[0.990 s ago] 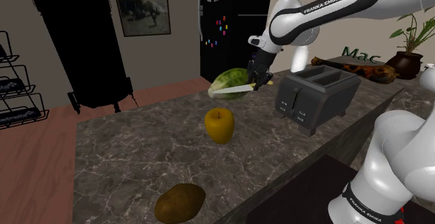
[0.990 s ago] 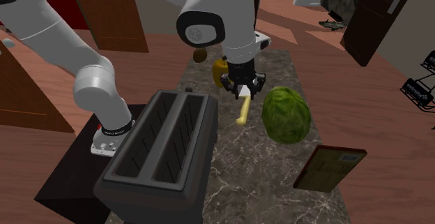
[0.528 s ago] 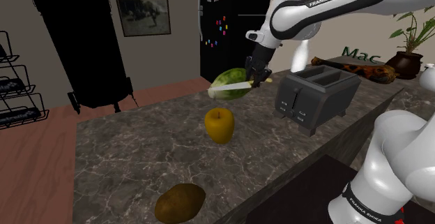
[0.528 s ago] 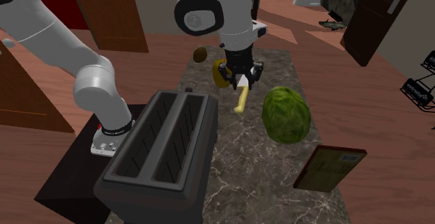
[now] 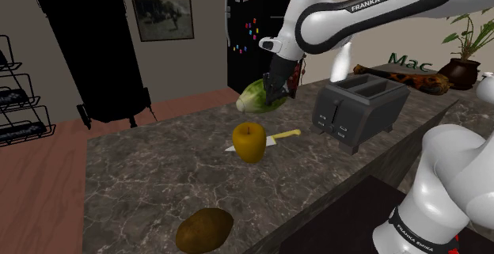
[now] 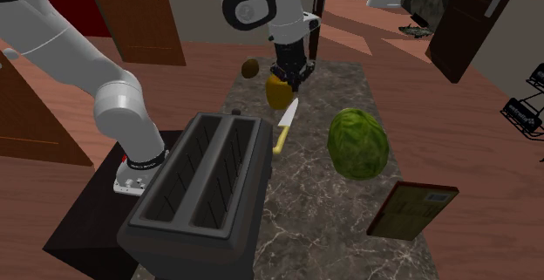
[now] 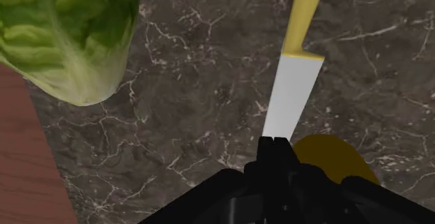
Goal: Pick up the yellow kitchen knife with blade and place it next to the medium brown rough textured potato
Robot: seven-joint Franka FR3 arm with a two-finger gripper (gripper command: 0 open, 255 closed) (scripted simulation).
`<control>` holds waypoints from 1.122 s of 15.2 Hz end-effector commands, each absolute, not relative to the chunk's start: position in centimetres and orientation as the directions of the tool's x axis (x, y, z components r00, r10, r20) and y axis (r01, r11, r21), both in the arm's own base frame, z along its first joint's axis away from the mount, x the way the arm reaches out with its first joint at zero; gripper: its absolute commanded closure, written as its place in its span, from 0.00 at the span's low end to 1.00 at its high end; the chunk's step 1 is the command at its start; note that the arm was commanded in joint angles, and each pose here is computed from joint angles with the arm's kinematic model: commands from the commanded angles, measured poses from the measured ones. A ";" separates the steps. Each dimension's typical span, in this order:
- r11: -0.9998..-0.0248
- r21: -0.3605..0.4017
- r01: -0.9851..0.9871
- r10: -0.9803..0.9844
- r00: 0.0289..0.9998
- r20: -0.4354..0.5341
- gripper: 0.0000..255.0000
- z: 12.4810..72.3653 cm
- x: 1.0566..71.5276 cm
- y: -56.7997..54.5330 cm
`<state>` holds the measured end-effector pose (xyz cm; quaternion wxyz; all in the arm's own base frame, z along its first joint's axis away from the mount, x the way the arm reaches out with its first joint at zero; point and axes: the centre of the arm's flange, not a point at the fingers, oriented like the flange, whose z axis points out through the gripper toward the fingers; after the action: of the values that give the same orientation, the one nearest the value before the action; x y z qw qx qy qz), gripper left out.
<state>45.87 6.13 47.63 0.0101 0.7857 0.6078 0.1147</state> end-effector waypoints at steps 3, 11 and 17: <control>-0.267 0.156 0.951 0.956 0.241 0.168 0.00 46.4 45.4 5.9; -0.312 0.160 0.936 0.943 0.285 0.171 0.00 37.0 41.4 3.9; -0.312 0.160 0.936 0.943 0.285 0.171 0.00 34.0 42.0 4.3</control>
<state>41.94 4.16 34.58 0.0139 0.8015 0.5863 0.1166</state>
